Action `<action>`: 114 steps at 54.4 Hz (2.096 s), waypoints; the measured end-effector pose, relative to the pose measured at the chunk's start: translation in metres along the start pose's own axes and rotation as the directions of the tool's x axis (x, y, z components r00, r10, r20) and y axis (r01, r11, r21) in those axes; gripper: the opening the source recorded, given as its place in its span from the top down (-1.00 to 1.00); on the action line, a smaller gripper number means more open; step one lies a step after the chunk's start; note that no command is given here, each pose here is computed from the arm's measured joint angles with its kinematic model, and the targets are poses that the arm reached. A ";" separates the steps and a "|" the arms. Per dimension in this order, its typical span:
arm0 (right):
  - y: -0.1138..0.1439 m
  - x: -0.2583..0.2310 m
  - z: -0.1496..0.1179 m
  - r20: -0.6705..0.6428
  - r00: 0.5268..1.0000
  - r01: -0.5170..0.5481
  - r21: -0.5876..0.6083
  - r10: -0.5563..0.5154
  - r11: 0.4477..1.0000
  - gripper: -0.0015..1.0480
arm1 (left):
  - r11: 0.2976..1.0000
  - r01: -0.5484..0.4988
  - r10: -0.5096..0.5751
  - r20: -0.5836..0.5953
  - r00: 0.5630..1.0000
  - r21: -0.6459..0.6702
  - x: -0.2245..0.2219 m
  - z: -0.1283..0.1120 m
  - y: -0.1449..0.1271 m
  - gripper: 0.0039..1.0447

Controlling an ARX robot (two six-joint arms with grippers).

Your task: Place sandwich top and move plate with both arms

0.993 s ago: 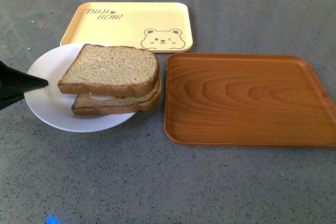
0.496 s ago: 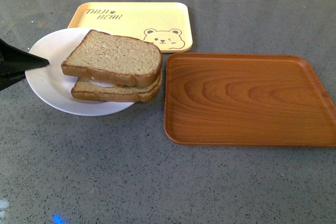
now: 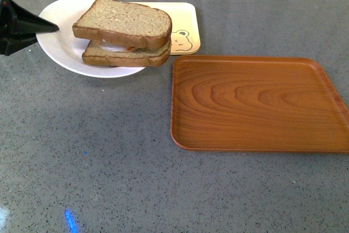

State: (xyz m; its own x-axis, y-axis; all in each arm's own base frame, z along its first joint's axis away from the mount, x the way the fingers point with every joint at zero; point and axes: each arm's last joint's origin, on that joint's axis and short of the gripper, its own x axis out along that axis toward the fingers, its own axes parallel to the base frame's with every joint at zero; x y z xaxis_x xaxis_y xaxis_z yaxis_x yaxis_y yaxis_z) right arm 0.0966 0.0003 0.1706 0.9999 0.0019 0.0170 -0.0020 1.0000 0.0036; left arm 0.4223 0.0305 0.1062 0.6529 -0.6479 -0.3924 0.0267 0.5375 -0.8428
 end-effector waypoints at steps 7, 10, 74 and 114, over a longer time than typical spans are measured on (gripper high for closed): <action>0.000 0.000 0.000 0.000 1.000 0.000 0.000 0.000 1.000 -0.82 | 1.000 0.014 -0.014 -0.006 1.000 -0.011 0.025 0.013 -0.006 0.96; 0.000 0.000 0.000 0.000 1.000 0.000 0.000 0.000 1.000 -0.82 | 1.000 0.013 -0.014 -0.015 1.000 -0.020 0.036 0.018 -0.007 0.96; 0.000 0.000 0.000 0.000 1.000 0.000 0.000 0.000 1.000 -0.82 | 0.998 -0.053 0.052 -0.032 0.998 -0.036 0.096 0.086 0.027 0.96; 0.000 0.000 0.000 0.000 1.000 0.000 0.000 0.000 1.000 -0.82 | 0.997 -0.070 0.070 0.014 0.997 -0.013 0.078 0.113 0.047 -0.83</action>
State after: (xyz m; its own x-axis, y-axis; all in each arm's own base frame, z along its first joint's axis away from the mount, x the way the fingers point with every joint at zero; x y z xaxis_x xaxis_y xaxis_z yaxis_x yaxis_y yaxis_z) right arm 0.0966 0.0003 0.1706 0.9999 0.0019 0.0170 -0.0020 1.0000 0.0036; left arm 0.5601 0.0667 0.0774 0.6633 -0.6011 -0.4458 -0.0292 0.5745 -0.8180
